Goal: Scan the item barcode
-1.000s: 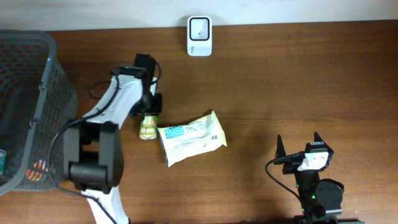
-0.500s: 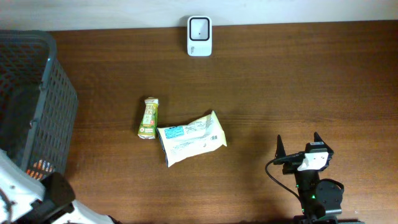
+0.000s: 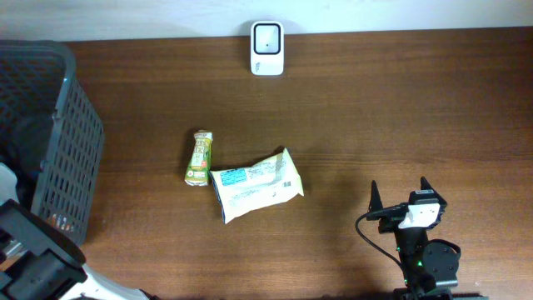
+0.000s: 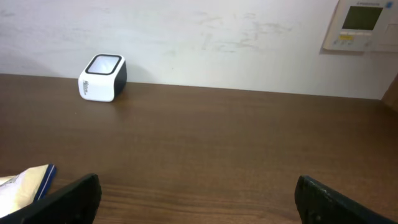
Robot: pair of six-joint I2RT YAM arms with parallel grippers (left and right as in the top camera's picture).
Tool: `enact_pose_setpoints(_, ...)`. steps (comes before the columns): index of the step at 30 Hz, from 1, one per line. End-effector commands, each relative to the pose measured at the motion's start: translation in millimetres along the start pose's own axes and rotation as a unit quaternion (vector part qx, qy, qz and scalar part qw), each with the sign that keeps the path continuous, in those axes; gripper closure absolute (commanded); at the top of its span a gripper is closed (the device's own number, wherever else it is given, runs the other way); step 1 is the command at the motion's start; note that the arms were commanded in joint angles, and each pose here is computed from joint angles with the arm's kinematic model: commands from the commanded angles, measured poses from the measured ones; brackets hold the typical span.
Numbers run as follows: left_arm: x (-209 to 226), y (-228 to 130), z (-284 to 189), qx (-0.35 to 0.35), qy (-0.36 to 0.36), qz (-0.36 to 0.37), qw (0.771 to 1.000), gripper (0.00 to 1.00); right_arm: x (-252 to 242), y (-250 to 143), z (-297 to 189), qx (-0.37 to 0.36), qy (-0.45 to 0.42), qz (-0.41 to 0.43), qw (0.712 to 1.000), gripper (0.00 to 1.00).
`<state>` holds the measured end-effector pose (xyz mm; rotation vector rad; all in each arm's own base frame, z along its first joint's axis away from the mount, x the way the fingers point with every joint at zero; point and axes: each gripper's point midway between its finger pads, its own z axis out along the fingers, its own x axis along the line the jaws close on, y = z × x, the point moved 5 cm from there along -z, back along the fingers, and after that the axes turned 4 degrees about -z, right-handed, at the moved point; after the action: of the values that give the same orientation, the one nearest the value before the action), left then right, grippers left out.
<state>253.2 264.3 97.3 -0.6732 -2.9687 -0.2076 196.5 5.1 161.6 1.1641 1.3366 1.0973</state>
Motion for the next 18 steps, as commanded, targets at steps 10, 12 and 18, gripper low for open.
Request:
enact_pose_setpoints(10,0,7,5,-0.032,0.003,0.001,0.999,1.0,0,-3,0,0.004,-0.003,0.0,1.0,0.01)
enact_pose_setpoints(12,-7,39,-40,-0.079,-0.02,-0.007,0.997,1.0,0,-3,0,0.004,-0.003,0.0,1.0,0.01)
enact_pose_setpoints(18,-20,66,-131,-0.125,-0.108,-0.008,0.986,1.0,0,-3,0,0.004,-0.003,0.0,1.0,0.01)
